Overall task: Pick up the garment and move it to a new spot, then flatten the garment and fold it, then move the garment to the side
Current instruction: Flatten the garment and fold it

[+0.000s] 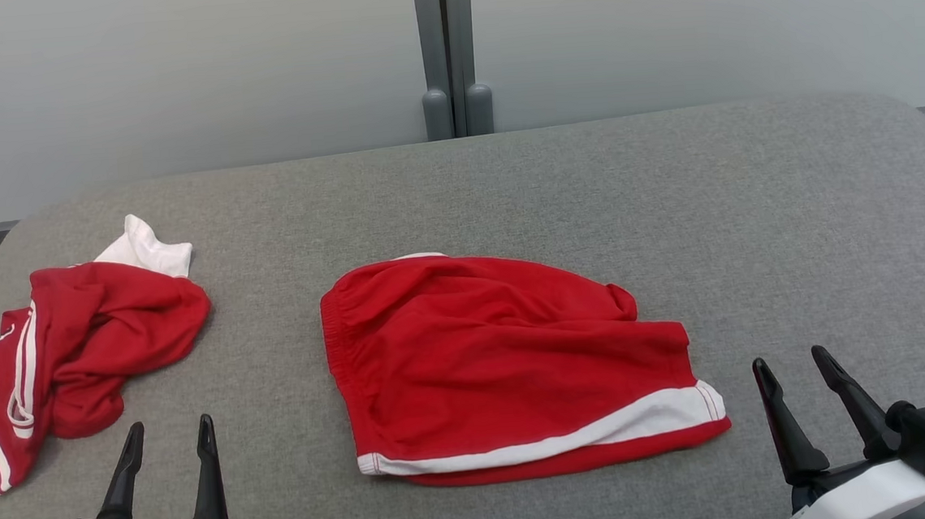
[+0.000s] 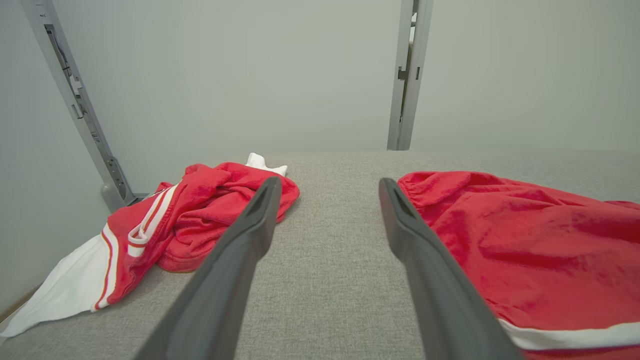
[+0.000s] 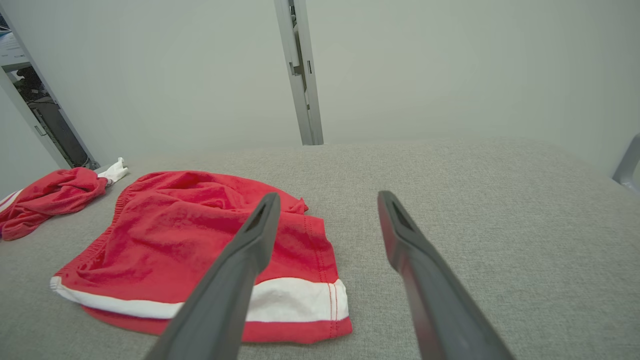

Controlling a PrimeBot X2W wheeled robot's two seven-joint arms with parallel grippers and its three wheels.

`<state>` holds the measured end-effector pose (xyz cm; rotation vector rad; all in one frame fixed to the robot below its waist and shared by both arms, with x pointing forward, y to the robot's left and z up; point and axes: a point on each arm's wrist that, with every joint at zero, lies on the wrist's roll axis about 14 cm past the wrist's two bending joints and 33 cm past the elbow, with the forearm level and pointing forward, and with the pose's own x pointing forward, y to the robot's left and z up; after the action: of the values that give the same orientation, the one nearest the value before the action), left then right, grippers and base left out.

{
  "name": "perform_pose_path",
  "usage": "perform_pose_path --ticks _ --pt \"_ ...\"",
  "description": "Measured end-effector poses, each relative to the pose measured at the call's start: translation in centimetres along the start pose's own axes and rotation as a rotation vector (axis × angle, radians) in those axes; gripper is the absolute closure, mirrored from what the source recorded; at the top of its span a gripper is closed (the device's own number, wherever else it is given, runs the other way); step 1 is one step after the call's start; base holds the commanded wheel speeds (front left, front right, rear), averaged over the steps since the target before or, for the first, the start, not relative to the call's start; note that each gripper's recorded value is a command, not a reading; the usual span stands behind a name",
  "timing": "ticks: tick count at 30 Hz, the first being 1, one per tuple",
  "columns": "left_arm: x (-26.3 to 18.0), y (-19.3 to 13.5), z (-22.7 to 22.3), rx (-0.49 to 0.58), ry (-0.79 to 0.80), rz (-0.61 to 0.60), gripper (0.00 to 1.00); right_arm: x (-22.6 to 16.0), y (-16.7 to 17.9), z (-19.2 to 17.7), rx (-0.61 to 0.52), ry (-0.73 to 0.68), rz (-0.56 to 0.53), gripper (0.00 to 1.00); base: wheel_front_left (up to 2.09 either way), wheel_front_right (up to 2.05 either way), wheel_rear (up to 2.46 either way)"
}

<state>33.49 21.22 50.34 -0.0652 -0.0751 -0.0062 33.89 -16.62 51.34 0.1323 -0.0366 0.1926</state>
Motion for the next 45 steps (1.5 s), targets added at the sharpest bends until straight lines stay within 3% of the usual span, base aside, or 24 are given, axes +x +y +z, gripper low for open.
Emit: perform_pose_path --ticks 35,45 --pt "-0.4 0.3 0.5 -0.022 0.009 0.008 0.00 -0.1 -0.3 -0.5 -0.008 0.025 -0.008 0.00 0.00 0.00 0.00" --pt "-0.2 -1.7 -0.9 -0.036 0.056 -0.054 0.00 0.5 -1.0 -1.5 -0.020 0.059 -0.018 0.00 0.00 0.00 0.00"
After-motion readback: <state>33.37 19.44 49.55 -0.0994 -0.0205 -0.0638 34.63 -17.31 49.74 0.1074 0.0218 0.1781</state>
